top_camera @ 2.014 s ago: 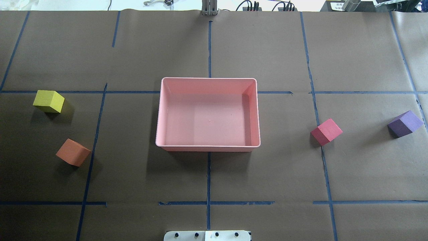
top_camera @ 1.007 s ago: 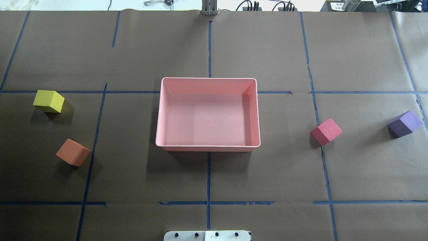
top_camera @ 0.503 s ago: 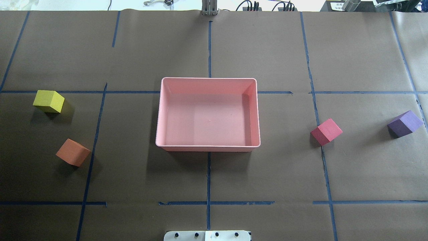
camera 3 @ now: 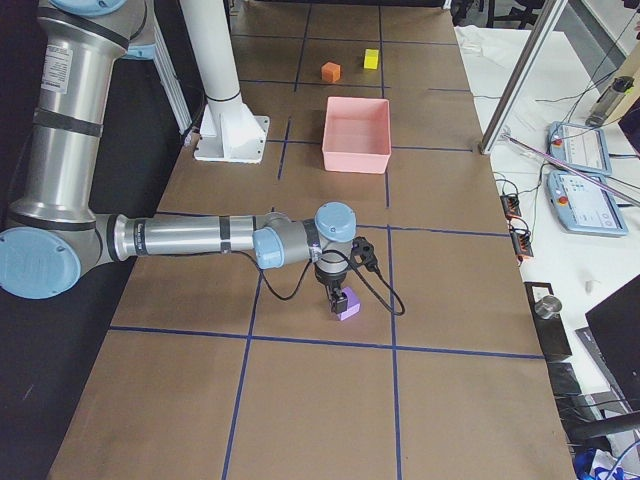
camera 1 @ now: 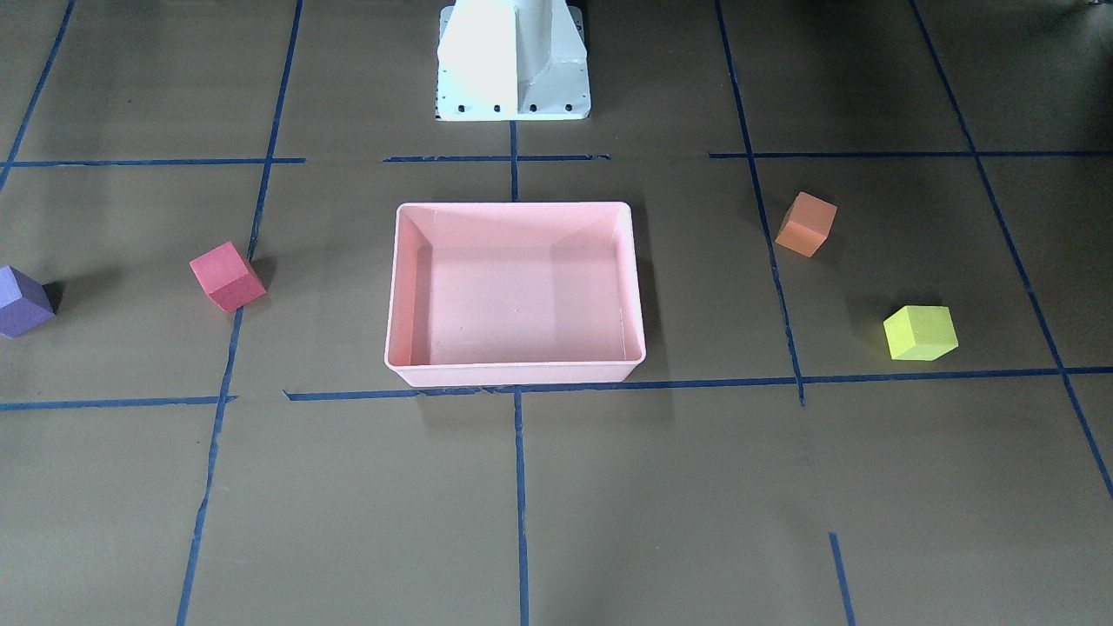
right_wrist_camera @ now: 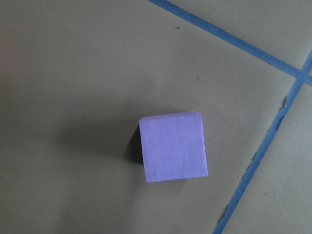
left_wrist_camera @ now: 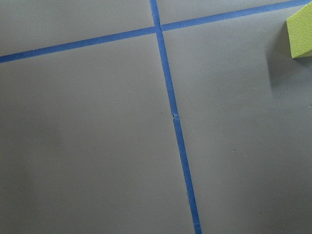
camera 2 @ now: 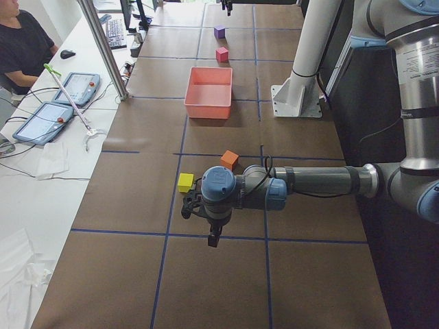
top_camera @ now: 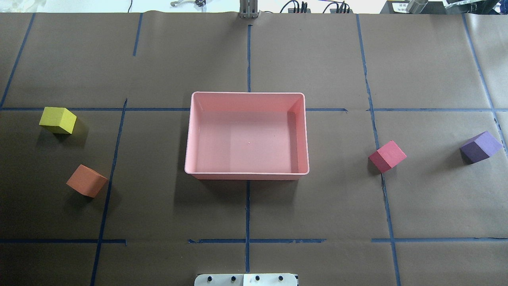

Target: Place blocks into pink bin with both arms

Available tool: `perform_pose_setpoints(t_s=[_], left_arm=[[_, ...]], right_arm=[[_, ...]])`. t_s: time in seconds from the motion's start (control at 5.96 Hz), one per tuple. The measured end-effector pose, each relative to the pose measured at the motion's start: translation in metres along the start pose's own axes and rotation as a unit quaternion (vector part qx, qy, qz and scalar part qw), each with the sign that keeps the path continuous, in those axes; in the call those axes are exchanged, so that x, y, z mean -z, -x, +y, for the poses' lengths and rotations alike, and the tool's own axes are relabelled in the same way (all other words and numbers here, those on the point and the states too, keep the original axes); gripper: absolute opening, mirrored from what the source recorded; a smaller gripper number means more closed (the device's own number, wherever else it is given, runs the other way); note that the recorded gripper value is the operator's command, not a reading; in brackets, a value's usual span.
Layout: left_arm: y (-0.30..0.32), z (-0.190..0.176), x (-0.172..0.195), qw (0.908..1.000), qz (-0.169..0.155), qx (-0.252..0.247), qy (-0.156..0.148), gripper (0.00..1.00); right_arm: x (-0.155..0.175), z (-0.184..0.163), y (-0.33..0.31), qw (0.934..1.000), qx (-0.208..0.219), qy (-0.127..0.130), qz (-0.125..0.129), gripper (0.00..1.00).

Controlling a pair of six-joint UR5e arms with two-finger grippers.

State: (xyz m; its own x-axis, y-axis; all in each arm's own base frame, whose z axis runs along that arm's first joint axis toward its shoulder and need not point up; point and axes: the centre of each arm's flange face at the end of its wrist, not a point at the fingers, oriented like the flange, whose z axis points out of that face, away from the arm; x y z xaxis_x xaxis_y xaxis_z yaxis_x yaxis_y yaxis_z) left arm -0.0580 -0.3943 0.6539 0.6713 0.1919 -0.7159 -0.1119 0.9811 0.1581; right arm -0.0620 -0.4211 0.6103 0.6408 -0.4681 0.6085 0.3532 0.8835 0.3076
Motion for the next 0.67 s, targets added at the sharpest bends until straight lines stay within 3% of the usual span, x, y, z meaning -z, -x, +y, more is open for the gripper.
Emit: perform_pose_setpoints(t_s=[0.17,0.67], left_arm=[[-0.002,0.000,0.000,0.9999,0.008,0.010,-0.002,1.00],[-0.006,-0.002,0.002,0.9996,0.020,0.022,-0.006,1.00]], right_arm=[[-0.014,-0.009,0.002,0.9999,0.015,-0.006,-0.001,0.99],[-0.056,-0.035,0.006,0.9999,-0.010,-0.001,-0.010,0.99]])
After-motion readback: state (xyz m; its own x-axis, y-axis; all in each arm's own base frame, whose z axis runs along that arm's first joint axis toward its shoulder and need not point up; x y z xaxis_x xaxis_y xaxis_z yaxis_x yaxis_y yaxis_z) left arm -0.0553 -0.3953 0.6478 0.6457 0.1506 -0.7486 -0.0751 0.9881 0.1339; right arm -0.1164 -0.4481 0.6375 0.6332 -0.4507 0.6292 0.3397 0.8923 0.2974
